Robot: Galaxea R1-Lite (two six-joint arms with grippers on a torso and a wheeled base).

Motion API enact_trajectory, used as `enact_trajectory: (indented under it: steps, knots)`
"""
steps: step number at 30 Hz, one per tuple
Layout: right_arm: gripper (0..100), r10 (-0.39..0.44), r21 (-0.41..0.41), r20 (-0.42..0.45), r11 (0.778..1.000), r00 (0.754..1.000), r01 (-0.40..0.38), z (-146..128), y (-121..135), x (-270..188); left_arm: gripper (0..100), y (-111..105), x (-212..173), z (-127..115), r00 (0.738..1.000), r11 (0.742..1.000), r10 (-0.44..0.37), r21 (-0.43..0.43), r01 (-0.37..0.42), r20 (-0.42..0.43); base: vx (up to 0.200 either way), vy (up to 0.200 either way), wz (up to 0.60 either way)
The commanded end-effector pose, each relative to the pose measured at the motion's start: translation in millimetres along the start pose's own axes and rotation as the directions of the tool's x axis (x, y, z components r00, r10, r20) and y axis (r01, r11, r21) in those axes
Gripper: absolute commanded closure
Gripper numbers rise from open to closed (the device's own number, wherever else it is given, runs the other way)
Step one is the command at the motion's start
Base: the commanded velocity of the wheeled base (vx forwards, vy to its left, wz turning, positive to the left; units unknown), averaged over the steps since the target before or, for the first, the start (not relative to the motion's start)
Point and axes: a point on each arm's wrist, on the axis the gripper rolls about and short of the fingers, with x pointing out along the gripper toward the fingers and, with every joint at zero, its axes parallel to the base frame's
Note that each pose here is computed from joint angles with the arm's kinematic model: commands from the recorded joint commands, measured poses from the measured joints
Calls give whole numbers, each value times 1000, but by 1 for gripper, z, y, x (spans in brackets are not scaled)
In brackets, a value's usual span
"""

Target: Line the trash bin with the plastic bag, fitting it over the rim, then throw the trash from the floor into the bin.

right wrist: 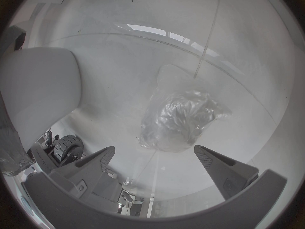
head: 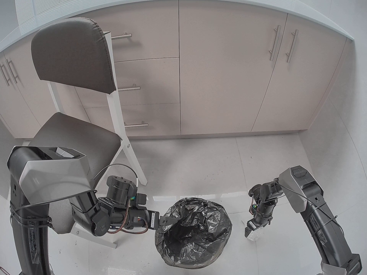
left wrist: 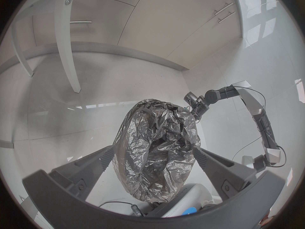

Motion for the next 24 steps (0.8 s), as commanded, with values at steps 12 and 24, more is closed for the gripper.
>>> enact_trajectory:
  steps: [12,24]
  knots:
    - [0,-187,96,162,980,969,173,20,-8,-2,0,1,1,-1,1000,1000,0,0,0,0,0,0,0]
    - [0,-207,84,122,977,971,198,16,-7,-1,0,2,1,-3,1000,1000,-2,3,2,8,0,0,0]
